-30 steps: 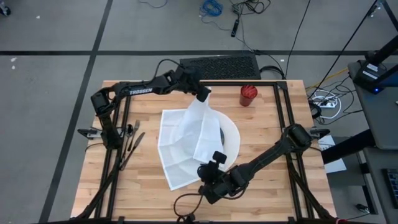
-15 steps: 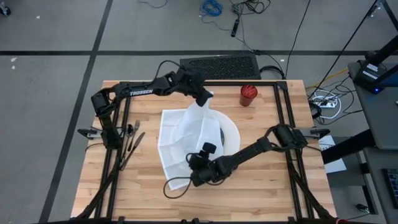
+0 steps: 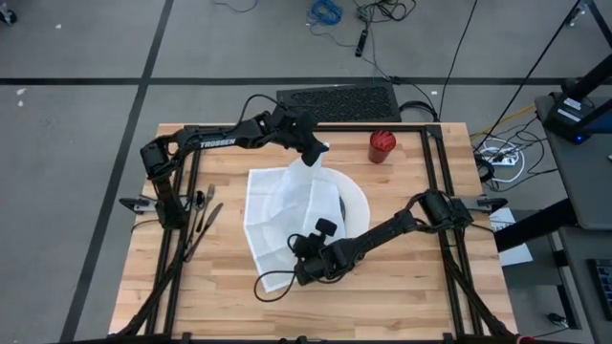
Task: Set table place
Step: Fold the white table napkin
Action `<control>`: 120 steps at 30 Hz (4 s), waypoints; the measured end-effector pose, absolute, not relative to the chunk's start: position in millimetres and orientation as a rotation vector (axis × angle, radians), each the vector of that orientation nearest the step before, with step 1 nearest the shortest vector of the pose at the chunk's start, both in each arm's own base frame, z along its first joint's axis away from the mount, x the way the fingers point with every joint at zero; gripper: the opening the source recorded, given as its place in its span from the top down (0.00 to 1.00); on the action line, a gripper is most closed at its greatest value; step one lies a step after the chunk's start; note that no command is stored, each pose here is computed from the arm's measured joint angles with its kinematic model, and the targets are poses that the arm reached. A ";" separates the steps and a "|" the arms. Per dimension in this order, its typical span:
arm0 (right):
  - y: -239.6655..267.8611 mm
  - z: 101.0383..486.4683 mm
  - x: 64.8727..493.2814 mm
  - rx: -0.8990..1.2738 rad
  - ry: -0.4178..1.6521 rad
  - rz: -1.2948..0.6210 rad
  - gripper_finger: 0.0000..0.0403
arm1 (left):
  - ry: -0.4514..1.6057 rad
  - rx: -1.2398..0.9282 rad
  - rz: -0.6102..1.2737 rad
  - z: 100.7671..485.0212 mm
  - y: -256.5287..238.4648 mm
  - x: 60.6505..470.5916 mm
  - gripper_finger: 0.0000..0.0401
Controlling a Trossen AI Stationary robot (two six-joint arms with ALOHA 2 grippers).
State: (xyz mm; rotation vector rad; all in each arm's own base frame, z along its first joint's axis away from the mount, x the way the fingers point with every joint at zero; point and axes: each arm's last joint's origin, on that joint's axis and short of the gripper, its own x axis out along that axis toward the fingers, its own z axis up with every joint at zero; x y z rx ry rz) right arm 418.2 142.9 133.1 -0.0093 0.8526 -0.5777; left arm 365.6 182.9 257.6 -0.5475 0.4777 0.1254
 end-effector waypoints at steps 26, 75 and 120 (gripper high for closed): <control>146.0 141.9 419.4 0.086 0.822 -0.555 0.90 | 0.483 -0.566 0.127 257.2 181.2 366.1 1.00; 236.7 282.8 241.6 0.389 0.722 -0.588 1.00 | 0.303 -0.605 0.367 245.1 143.9 407.8 1.00; 201.7 288.6 258.4 0.298 0.827 -0.635 1.00 | 0.245 -0.681 0.523 201.3 183.1 418.1 1.00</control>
